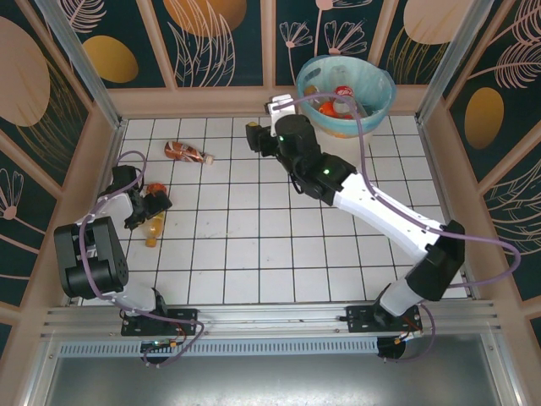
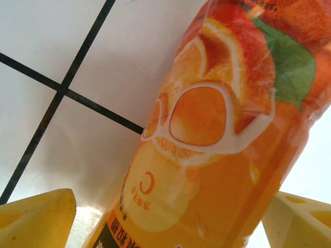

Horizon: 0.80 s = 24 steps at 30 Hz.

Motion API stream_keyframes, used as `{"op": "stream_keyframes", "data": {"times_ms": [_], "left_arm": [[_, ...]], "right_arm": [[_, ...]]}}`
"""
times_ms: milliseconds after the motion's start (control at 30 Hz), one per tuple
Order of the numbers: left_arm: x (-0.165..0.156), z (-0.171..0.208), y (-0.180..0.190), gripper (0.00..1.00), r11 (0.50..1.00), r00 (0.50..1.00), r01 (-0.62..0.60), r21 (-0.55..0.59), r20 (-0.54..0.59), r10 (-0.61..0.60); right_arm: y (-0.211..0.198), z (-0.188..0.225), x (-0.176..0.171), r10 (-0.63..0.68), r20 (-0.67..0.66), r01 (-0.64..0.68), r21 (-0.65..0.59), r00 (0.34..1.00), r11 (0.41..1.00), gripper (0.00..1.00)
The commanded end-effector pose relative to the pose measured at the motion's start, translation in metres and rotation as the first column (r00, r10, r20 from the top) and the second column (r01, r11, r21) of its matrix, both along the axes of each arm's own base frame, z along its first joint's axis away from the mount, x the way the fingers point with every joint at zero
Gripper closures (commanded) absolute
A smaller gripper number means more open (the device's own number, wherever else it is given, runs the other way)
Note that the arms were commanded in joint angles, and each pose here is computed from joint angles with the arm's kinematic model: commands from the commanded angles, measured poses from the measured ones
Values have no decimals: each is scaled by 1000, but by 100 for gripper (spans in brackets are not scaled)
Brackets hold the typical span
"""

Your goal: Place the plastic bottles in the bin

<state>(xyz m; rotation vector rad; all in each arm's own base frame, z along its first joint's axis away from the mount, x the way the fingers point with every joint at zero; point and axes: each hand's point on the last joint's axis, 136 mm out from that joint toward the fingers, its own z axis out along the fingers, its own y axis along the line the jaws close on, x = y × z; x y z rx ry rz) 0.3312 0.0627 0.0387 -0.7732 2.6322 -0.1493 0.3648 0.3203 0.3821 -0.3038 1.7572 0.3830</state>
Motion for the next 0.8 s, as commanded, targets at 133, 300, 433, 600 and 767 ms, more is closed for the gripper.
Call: {"op": "stream_keyframes", "data": {"times_ms": [133,300,433,600,767], "left_arm": [[-10,-12,-7,14,1000,999,21,-23,-48,-22],[-10,-17,-8,18,999,997,36,-22,-69,-38],[-11,-20,-6,22,999,996,36,-8,-84,-37],[-7,-10,-3,37,1000,998,29,9,-54,-28],[7,26,-4,43,999,996,29,14,90,-30]], "right_arm": [[-5,12,-6,6,39,-10,111,999,994,28],[-2,9,-7,23,35,-26,109,999,994,28],[-1,2,-7,23,27,-27,121,999,992,28],[6,-8,-4,43,8,-44,125,999,991,28],[16,-11,-4,77,-18,-74,115,997,991,28]]}}
